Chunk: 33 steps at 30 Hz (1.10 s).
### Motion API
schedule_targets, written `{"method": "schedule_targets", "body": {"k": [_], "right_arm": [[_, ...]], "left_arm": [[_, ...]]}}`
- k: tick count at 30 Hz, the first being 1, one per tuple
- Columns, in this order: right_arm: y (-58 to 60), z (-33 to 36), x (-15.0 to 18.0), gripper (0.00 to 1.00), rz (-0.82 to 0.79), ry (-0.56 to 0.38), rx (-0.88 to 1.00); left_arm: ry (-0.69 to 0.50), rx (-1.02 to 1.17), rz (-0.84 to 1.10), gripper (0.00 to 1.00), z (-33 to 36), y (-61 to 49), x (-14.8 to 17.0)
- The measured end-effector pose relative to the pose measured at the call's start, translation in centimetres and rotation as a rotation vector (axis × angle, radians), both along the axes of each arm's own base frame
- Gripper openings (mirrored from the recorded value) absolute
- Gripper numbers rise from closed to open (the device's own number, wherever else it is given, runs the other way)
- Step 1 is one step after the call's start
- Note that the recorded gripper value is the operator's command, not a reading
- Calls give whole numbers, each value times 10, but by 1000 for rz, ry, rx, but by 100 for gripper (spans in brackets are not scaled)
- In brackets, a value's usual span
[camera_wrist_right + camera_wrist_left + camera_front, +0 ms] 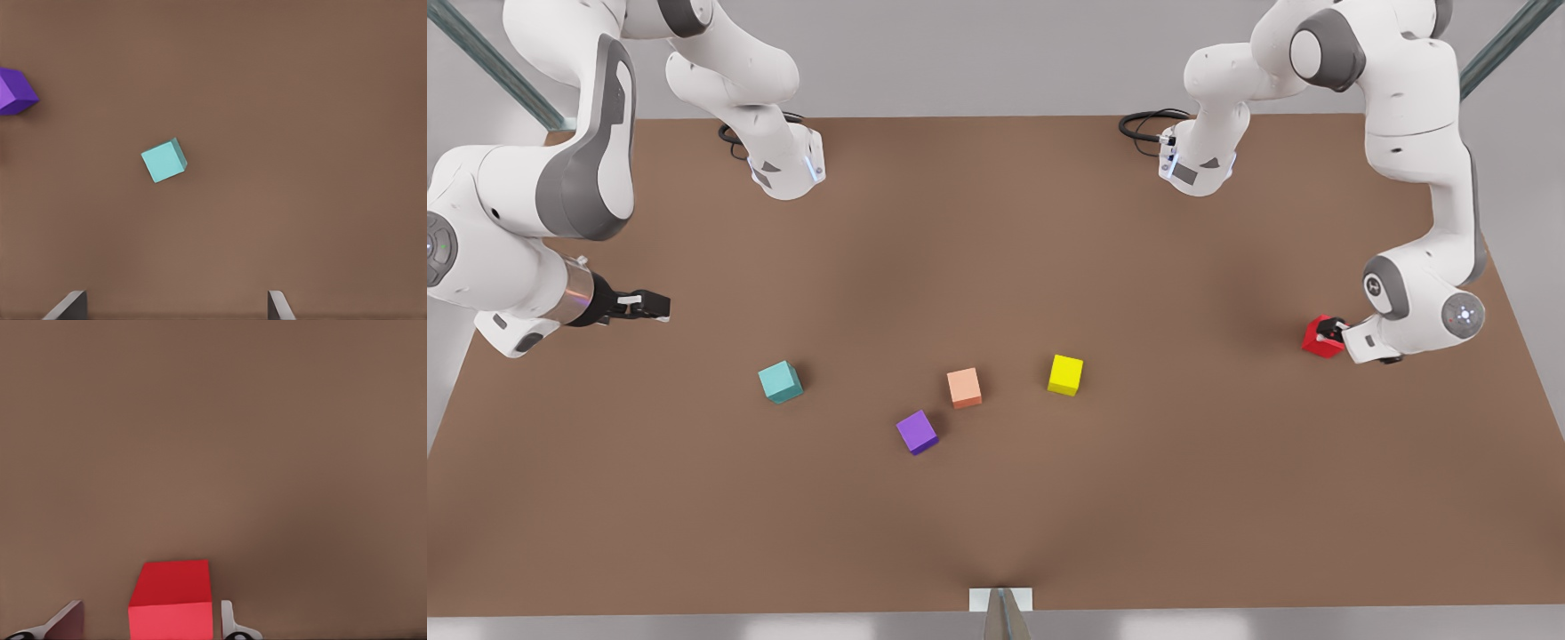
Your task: Pick up red wooden cube and pass to hand red wooden cube and place in blue wooden cube
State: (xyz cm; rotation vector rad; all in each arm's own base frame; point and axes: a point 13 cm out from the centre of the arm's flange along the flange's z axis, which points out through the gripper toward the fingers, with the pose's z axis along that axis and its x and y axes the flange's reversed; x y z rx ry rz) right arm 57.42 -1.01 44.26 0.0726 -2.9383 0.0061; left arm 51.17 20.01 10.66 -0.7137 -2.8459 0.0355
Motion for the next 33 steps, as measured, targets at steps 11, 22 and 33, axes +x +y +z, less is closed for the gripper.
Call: {"method": "schedule_targets", "body": {"k": [11, 22, 33], "right_arm": [[1, -5, 0, 100, 4, 9, 0], [2, -8, -1, 100, 10, 17, 2], [11, -31, 5, 100, 32, 53, 30]], "left_arm": [[69, -36, -79, 100, -42, 5, -34], [43, -40, -84, 68, -63, 8, -27], [28, -542, -40, 68, 80, -344, 135]]}}
